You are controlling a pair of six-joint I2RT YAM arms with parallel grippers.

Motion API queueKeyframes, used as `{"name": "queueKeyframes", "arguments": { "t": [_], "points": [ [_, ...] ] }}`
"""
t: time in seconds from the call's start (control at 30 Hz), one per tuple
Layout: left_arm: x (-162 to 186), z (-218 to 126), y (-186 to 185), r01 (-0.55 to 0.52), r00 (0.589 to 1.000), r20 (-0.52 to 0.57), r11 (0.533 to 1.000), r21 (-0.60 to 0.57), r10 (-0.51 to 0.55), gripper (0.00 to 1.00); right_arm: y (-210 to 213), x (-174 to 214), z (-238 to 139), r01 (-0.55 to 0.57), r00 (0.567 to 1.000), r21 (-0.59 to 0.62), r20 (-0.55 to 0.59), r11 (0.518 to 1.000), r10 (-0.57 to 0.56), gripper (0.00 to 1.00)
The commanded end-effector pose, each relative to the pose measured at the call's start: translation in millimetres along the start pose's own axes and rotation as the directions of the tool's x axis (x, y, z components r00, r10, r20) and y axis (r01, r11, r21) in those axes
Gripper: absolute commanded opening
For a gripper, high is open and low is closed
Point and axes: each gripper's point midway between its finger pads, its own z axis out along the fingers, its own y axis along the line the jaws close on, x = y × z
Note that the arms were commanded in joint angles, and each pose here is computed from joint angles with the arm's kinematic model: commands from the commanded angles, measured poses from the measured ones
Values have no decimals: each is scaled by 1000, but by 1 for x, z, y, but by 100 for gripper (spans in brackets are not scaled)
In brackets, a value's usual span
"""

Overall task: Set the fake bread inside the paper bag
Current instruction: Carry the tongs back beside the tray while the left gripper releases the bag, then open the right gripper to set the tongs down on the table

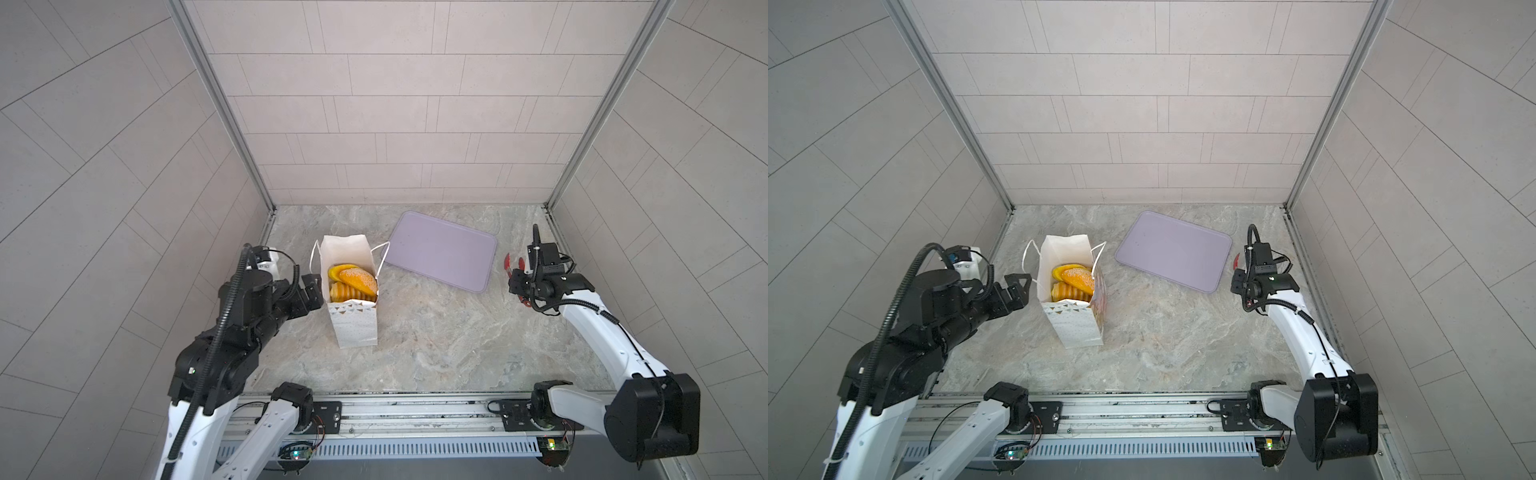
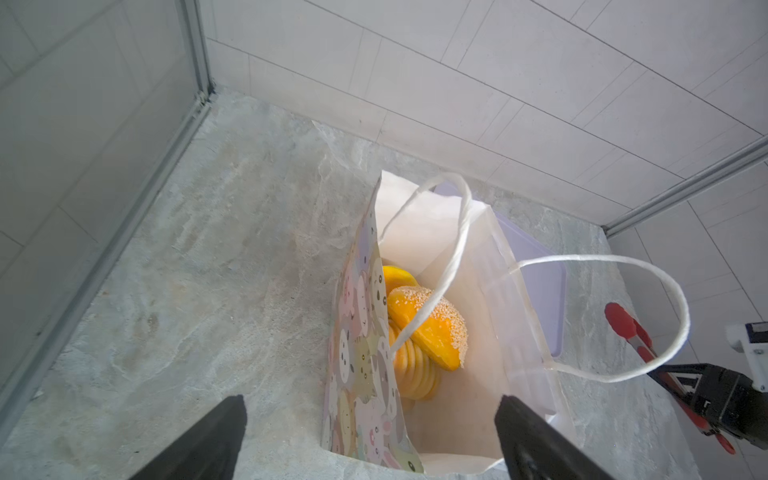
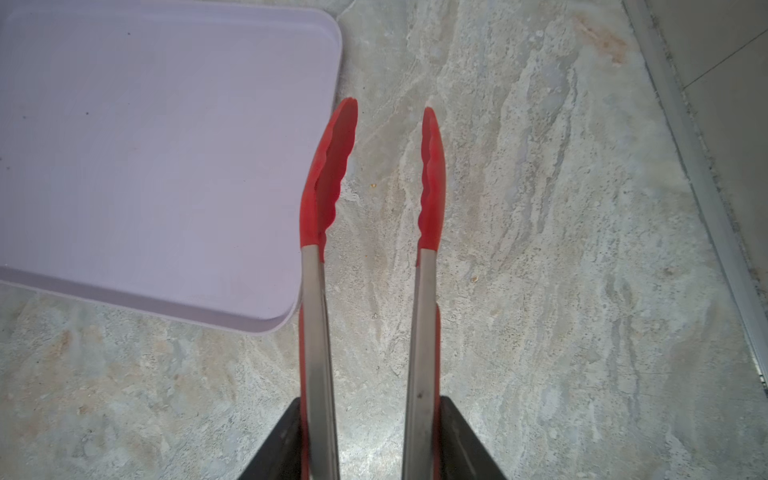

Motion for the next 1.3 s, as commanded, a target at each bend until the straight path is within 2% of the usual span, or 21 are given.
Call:
{"name": "queueKeyframes", "arguments": {
  "t": [0.0, 0.13, 0.23, 0.4, 0.6, 0.8, 0.93, 1.0, 1.03, 1.27],
  "points": [
    [-7, -7, 22, -51, 999, 3, 989, -140, 51, 100, -6, -2, 15, -44, 999, 23, 2, 999, 44, 49],
    [-30, -11, 28, -36, 996, 70, 978, -205, 52, 100, -14, 8, 30, -58, 997, 49, -44, 997, 60, 50],
    [-47, 2, 24, -17, 996, 78, 974, -228, 36, 100, -20, 15, 41, -89, 993, 55, -70, 995, 93, 52],
    [-67, 23, 33, 90, 991, 113, 966, -242, -64, 100, -30, 29, 57, -146, 979, 78, -133, 986, 156, 56],
    [-68, 53, 66, 266, 963, 102, 937, -226, -249, 100, -40, 46, 71, -190, 957, 96, -205, 977, 206, 56],
    [-55, 84, 93, 355, 935, 81, 905, -236, -346, 100, -42, 54, 75, -201, 947, 102, -233, 974, 220, 60],
    [-46, 98, 106, 386, 922, 79, 886, -257, -379, 100, -43, 50, 70, -207, 951, 102, -212, 973, 225, 69],
    [-44, 103, 112, 399, 917, 94, 877, -269, -388, 100, -43, 47, 66, -208, 953, 103, -203, 973, 226, 94],
    [-43, 105, 114, 404, 915, 101, 873, -274, -391, 100, -44, 47, 64, -208, 953, 107, -200, 972, 226, 99],
    [-42, 114, 130, 422, 907, 141, 849, -318, -397, 100, -47, 33, 46, -211, 964, 119, -138, 970, 227, 99]
  ]
}}
